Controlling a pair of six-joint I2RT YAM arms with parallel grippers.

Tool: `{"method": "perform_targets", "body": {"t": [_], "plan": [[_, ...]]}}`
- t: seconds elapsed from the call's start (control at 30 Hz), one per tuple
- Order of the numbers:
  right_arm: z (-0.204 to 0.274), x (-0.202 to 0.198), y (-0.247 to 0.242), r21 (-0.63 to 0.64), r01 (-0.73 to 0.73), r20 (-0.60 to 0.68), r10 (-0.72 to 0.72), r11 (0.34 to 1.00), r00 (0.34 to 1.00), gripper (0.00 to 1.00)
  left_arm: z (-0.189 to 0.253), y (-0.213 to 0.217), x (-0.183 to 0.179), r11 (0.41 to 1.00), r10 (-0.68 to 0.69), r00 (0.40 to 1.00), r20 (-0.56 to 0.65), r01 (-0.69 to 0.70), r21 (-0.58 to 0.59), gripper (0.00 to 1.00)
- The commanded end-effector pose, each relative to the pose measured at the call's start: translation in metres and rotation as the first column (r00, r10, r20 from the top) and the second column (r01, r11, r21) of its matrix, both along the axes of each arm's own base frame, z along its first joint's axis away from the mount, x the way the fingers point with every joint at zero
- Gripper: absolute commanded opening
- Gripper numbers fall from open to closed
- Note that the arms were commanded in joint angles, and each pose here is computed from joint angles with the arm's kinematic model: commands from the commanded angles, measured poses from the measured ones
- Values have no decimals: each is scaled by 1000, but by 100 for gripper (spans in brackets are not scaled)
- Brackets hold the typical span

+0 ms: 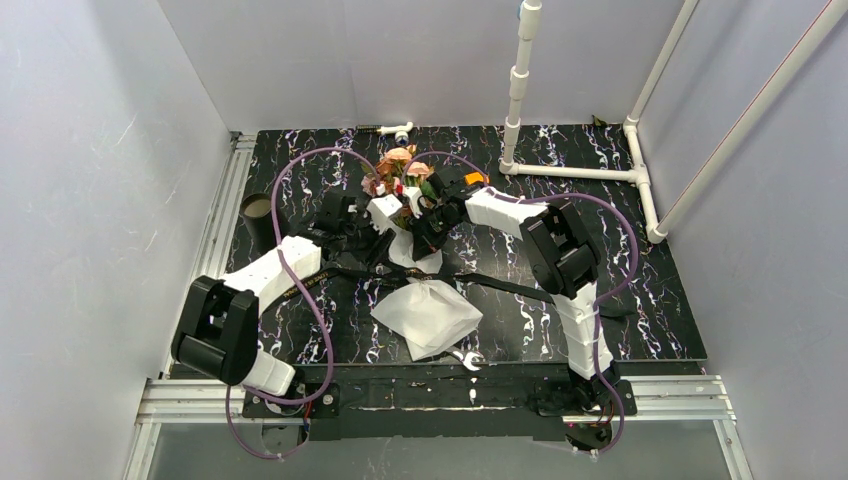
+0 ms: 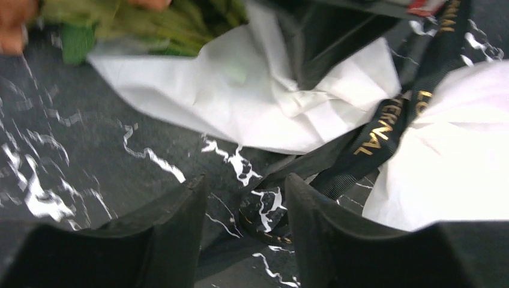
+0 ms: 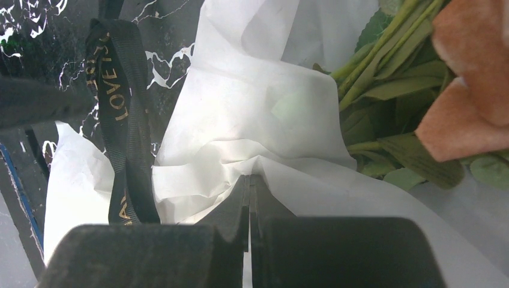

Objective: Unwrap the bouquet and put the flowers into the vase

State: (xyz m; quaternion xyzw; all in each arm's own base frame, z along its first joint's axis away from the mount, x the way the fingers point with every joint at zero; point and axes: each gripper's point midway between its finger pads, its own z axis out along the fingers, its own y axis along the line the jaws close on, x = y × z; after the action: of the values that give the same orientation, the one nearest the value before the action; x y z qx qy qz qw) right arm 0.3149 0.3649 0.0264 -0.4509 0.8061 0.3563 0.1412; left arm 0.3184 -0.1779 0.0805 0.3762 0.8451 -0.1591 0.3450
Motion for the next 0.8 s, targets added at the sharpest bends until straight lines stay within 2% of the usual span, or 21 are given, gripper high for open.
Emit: {"method": "perform_targets", "body": {"t": [0.0, 0.1, 0.27, 0.6, 0.67, 0.77], "plan": [[-97, -25, -85, -389, 26, -78, -61, 921, 995, 1, 30, -31, -6, 930, -362, 913, 189, 368, 1, 51], [-96, -25, -84, -387, 30, -80, -65, 922, 995, 1, 24, -38, -8, 875, -480, 853, 203, 481, 46, 50], [-97, -24, -84, -387, 31, -79, -66, 922, 995, 1, 7, -43, -12, 812, -583, 800, 143, 579, 73, 47], [-99, -24, -87, -397, 29, -79, -66, 917, 995, 1, -17, -34, -27, 750, -659, 751, 34, 654, 102, 47], [-100, -24, -87, -399, 30, -80, -68, 916, 994, 1, -22, -28, -27, 757, -648, 761, 19, 641, 127, 38], [-100, -24, -88, -401, 30, -80, -68, 916, 994, 1, -21, -21, -14, 831, -544, 839, 11, 537, 148, 0]]}}
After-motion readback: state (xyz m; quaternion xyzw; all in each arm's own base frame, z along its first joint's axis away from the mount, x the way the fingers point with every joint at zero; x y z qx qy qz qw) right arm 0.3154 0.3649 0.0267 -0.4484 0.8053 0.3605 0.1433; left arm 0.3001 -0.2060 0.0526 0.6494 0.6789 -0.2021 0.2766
